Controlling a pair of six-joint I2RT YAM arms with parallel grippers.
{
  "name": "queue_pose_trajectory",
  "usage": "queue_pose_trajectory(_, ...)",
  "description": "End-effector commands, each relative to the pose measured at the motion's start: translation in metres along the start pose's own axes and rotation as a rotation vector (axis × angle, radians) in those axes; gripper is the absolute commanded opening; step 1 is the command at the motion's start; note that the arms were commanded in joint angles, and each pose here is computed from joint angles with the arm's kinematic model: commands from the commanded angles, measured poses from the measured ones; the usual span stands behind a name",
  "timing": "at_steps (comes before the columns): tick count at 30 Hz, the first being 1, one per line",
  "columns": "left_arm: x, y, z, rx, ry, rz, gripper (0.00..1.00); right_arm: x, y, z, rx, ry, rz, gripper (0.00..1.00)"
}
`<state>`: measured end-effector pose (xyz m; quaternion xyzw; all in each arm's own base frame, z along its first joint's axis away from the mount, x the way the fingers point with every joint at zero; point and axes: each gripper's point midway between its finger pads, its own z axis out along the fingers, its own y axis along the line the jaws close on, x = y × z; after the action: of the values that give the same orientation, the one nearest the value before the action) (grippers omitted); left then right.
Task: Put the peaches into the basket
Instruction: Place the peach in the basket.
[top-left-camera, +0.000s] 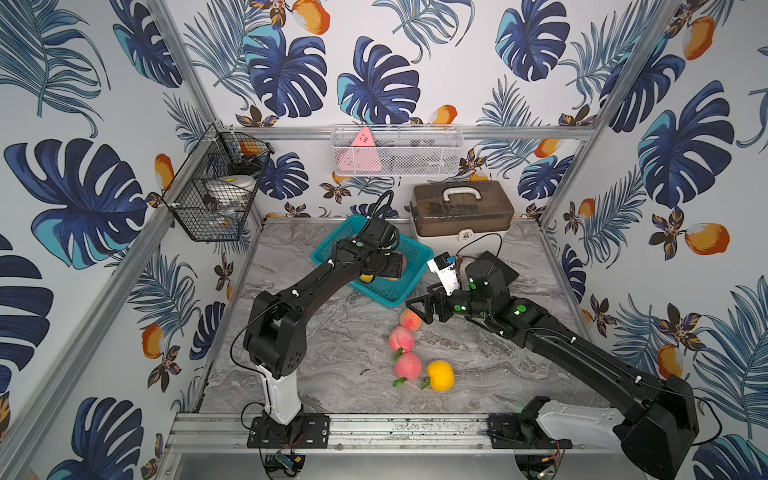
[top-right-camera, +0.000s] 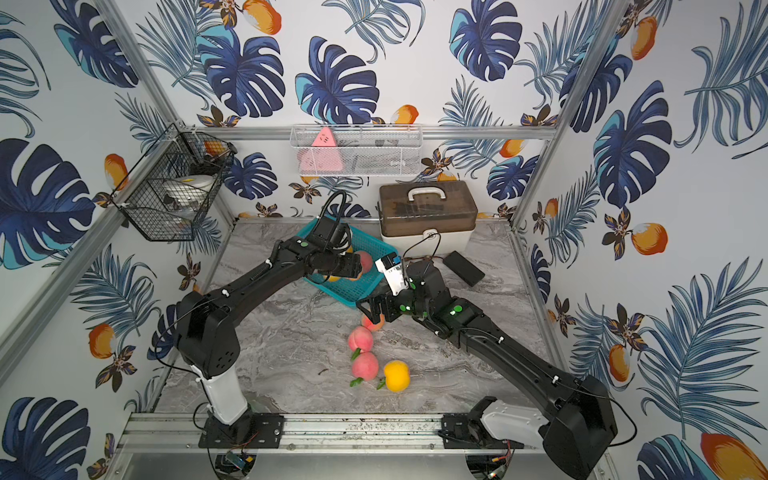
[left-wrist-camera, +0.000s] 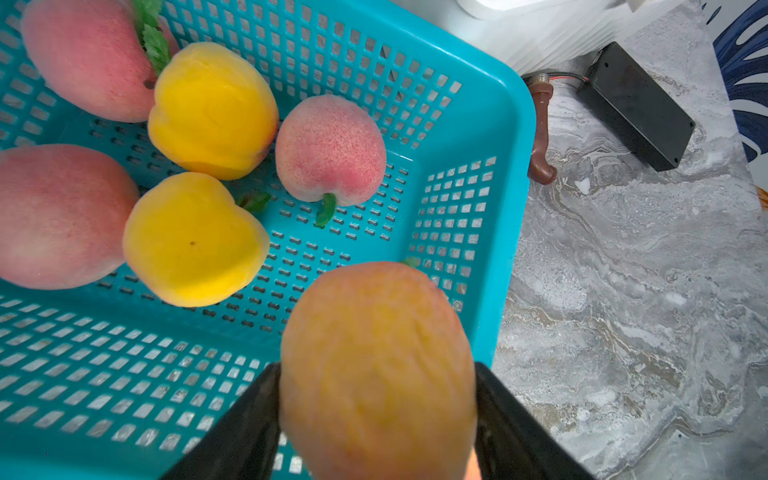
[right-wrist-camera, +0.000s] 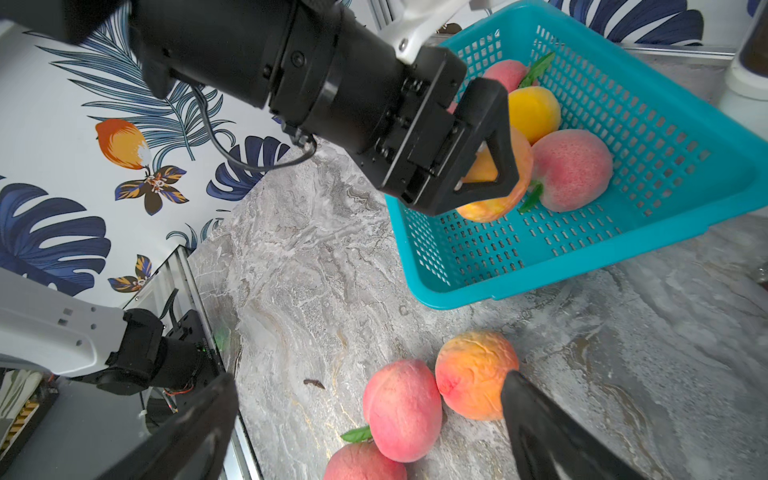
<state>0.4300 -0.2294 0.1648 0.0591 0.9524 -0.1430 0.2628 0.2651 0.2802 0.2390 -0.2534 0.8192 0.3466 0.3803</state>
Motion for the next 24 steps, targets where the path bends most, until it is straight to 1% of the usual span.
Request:
queue_pose_trajectory(1, -0.008, -0.007, 0.009, 0.037, -0.017, -0.014, 0.7, -0.002, -0.001, -0.003, -0.004, 0.004, -0.008, 1.0)
queue_pose_trajectory(14, -0.005, -0.015, 0.05, 0.088, 0.027, -0.085, 0.7, -0.004, -0.004, -0.011, 0.004, -0.01, 0.001, 1.0)
queue_pose_trajectory(24, -0.006, -0.016, 0.068, 0.094, 0.027, -0.122, 0.71, -0.007, -0.004, -0.014, 0.009, -0.021, 0.0, 1.0)
